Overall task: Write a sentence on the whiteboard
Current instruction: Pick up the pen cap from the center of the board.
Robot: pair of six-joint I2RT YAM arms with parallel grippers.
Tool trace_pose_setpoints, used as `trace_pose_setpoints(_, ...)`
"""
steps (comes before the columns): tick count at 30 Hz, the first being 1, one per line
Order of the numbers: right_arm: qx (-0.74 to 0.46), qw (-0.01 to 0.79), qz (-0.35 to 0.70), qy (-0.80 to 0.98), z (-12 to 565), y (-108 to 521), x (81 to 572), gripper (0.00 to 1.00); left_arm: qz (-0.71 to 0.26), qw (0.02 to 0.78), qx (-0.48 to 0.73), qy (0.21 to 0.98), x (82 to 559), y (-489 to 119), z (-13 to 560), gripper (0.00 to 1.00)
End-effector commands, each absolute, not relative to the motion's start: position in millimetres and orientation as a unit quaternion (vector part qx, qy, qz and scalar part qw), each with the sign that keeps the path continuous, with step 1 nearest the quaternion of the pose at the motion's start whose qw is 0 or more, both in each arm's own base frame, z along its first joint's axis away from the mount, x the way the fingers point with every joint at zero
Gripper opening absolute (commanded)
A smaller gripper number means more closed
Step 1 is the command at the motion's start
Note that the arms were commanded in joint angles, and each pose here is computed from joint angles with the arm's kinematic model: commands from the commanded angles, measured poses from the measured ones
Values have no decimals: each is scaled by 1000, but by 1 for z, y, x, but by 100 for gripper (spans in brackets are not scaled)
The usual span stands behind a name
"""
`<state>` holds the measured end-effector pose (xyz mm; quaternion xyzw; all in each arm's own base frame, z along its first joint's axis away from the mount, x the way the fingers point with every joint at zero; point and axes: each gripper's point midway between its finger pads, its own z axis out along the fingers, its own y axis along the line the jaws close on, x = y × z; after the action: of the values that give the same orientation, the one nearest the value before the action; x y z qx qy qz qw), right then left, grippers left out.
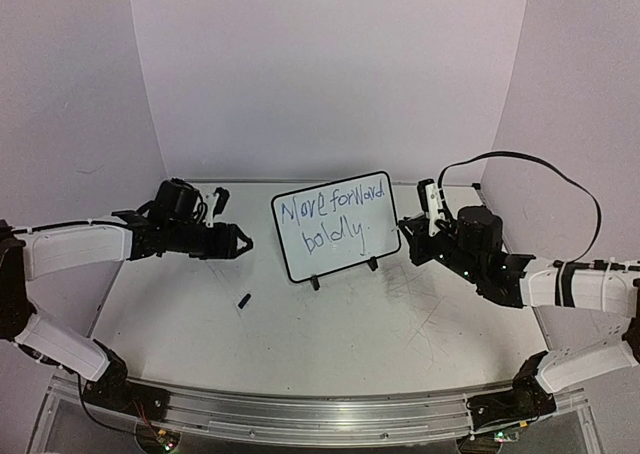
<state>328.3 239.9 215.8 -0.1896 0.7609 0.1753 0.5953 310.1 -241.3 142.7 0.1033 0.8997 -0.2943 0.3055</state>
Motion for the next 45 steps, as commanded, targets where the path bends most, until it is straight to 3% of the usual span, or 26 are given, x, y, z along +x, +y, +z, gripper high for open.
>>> trace_pose_setpoints(1, -190, 599, 215, 748, 241, 249, 325, 0, -211, 202, 89, 952, 283, -231, 80, 64)
trace_pose_setpoints(11, -189, 604, 235, 738, 255, 243, 310, 0, -132, 148, 144, 969, 278, -247, 23, 52)
trace_pose_setpoints(18, -189, 603, 234, 739, 254, 241, 308, 0, -106, 140, 156, 972, 270, -244, 9, 34)
trace_pose_setpoints(20, -189, 603, 235, 739, 255, 242, 308, 0, -98, 142, 163, 971, 265, -242, 9, 24)
trace_pose_setpoints(22, -189, 602, 238, 739, 256, 243, 309, 0, -84, 157, 173, 969, 261, -241, 13, 15)
trace_pose_setpoints(28, -205, 576, 283, 739, 259, 263, 306, 0, -89, 236, 192, 949, 255, -242, 53, 7)
trace_pose_setpoints(32, -236, 546, 325, 735, 263, 285, 300, 0, -170, 315, 222, 907, 248, -259, 100, 4)
trace_pose_setpoints(37, -314, 488, 402, 708, 271, 327, 280, 0, -309, 444, 308, 783, 227, -301, 182, 3)
trace_pose_setpoints(45, -408, 444, 436, 668, 277, 408, 234, 0, -318, 500, 419, 688, 212, -329, 217, 1)
